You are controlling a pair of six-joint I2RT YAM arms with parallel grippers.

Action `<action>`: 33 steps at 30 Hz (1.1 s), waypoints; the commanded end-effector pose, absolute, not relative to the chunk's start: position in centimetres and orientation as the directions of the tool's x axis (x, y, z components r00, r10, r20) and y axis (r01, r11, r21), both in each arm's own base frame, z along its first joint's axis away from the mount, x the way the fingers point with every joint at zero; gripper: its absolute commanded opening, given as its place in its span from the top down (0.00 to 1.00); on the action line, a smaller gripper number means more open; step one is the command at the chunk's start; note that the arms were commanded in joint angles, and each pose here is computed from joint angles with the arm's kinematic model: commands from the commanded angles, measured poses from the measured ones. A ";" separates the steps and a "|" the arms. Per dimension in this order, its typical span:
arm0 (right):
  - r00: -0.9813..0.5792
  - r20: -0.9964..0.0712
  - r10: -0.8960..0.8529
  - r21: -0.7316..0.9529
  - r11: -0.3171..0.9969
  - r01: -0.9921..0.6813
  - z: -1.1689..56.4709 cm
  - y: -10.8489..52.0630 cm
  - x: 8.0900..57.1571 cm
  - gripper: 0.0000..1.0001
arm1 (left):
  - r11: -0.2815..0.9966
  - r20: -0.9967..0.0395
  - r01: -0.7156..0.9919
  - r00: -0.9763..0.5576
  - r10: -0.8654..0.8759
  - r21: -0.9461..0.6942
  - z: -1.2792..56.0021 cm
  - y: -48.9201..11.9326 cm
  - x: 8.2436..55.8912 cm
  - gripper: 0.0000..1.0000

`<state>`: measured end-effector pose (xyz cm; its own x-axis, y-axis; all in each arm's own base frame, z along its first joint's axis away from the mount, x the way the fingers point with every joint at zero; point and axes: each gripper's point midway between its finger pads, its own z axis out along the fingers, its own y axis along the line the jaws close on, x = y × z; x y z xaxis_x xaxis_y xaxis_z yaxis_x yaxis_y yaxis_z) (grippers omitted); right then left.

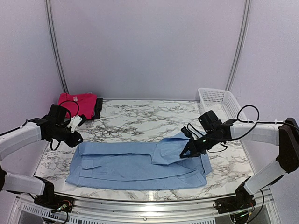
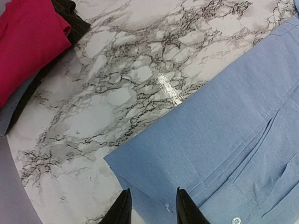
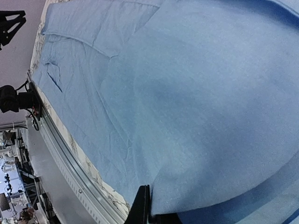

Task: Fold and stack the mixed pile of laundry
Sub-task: Fold the 1/3-folded shirt at the center of the board.

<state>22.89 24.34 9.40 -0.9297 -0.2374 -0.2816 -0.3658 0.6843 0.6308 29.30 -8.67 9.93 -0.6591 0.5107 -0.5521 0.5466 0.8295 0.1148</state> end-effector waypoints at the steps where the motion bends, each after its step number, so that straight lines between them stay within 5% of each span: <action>1: -0.919 -0.285 -0.273 0.639 0.660 -0.394 8.9 26.0 21.6 0.98 | 0.882 -0.684 0.464 -0.617 0.390 0.084 14.2 -9.1 30.2 0.59; 9: -0.940 -0.151 -0.306 0.595 0.731 -0.334 5.0 24.1 17.9 0.97 | 0.881 -0.713 0.473 -0.618 0.331 0.000 14.8 -10.6 29.6 0.54; 13: -0.929 -0.160 -0.334 0.588 0.724 -0.362 5.9 24.2 18.1 0.75 | 0.888 -0.698 0.461 -0.633 0.335 0.008 14.2 -10.6 29.8 0.55; 16: -0.901 -0.274 -0.337 0.542 0.720 -0.434 10.1 24.4 20.9 0.60 | 0.896 -0.756 0.444 -0.580 0.303 0.019 16.7 -10.7 30.6 0.52; 20: -0.859 -0.424 -0.286 0.407 0.787 -0.463 15.2 21.4 25.9 0.53 | 0.905 -0.853 0.424 -0.456 0.254 0.043 21.5 -10.9 31.8 0.31; 23: -0.829 -0.493 -0.264 0.265 0.862 -0.432 16.9 17.4 29.6 0.50 | 0.912 -0.889 0.406 -0.395 0.233 0.059 24.0 -10.8 32.6 0.03; 27: -0.856 -0.445 -0.264 0.101 0.935 -0.341 15.4 13.2 31.7 0.49 | 0.908 -0.901 0.417 -0.377 0.214 0.041 25.5 -11.5 33.7 0.01; 33: -0.941 -0.326 -0.097 0.166 0.973 -0.158 10.5 10.3 31.5 0.47 | 0.885 -0.905 0.465 -0.379 0.193 -0.006 26.2 -13.0 34.7 0.01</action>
